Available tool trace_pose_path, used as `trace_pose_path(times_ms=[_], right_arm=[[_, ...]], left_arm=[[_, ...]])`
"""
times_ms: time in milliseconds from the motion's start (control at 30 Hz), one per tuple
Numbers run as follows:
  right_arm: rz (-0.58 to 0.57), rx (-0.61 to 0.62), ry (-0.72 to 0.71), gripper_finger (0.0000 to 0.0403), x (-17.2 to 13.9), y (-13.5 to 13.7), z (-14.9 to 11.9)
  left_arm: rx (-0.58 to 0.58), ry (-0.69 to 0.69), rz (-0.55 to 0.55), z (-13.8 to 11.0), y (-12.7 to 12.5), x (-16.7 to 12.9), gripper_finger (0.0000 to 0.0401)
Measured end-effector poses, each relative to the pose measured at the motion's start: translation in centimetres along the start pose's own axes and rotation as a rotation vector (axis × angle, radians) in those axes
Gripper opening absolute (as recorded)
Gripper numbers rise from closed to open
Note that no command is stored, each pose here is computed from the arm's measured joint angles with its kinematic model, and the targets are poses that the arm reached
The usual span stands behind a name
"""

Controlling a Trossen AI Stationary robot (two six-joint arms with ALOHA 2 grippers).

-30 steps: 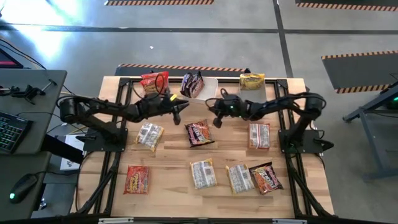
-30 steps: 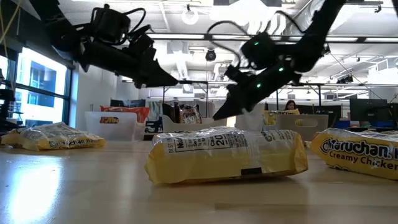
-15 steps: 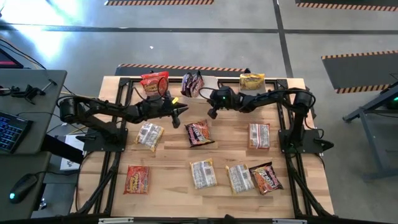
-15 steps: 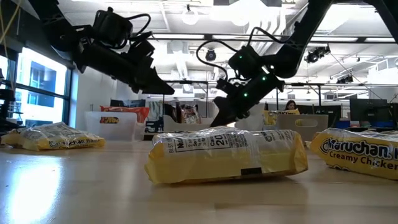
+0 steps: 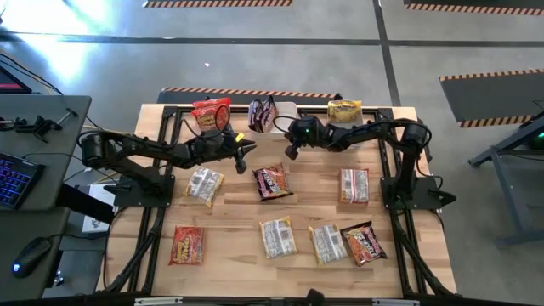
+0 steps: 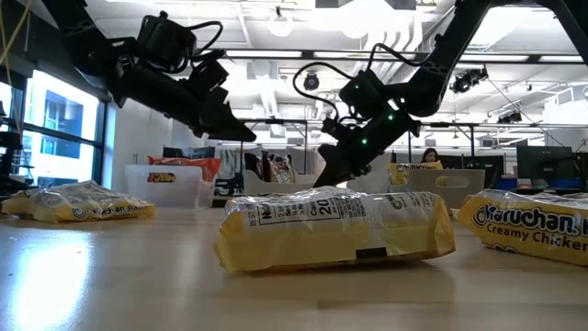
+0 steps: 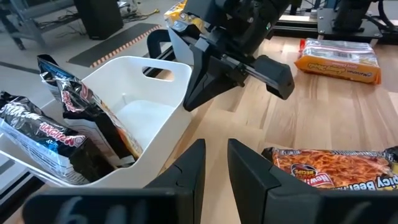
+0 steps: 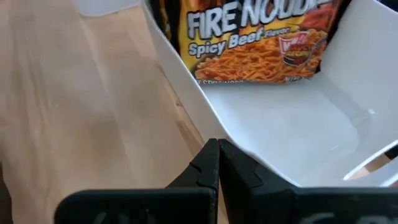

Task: Sort Maruchan noodles
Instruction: Adjust the white bin, then put the yellow noodle pack into the gray bin

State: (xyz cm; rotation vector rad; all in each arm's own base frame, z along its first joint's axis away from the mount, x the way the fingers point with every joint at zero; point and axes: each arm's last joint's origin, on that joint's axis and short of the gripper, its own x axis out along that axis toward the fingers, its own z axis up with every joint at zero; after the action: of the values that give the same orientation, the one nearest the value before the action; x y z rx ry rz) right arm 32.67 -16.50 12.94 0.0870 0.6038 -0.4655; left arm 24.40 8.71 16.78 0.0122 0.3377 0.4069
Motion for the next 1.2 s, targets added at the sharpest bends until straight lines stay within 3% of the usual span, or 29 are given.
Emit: trace_pose_path(times_ms=[200, 467, 667, 900, 1033, 1200], right_arm=[[0.023, -0.032, 0.013, 0.0000, -1.1, 0.4, 0.7], [0.112, -0.112, 0.125, 0.0000, -6.2, 3.4, 2.4], [0.203, -0.066, 0.348, 0.0000, -10.7, 6.8, 1.4], [0.392, 0.055, 0.665, 0.0006, -14.8, 11.5, -1.1], [0.529, 0.015, 0.718, 0.0051, -16.4, 14.9, -2.1], [0.611, -0.009, 0.758, 0.0143, -16.6, 17.4, -3.2]], left_arm=[[0.000, -0.007, -0.017, 0.1, 0.0, 0.0, 0.0057], [0.001, -0.009, -0.041, 0.1, -0.1, 0.0, 0.0057], [-0.008, -0.009, -0.053, 0.1, -0.2, 0.0, 0.0057], [-0.017, -0.009, -0.063, 0.1, -0.2, 0.0, 0.0057], [-0.028, -0.012, -0.138, 0.1, -0.4, 0.0, 0.0057], [-0.050, -0.034, -0.250, 0.3, -0.8, -0.1, 0.0057]])
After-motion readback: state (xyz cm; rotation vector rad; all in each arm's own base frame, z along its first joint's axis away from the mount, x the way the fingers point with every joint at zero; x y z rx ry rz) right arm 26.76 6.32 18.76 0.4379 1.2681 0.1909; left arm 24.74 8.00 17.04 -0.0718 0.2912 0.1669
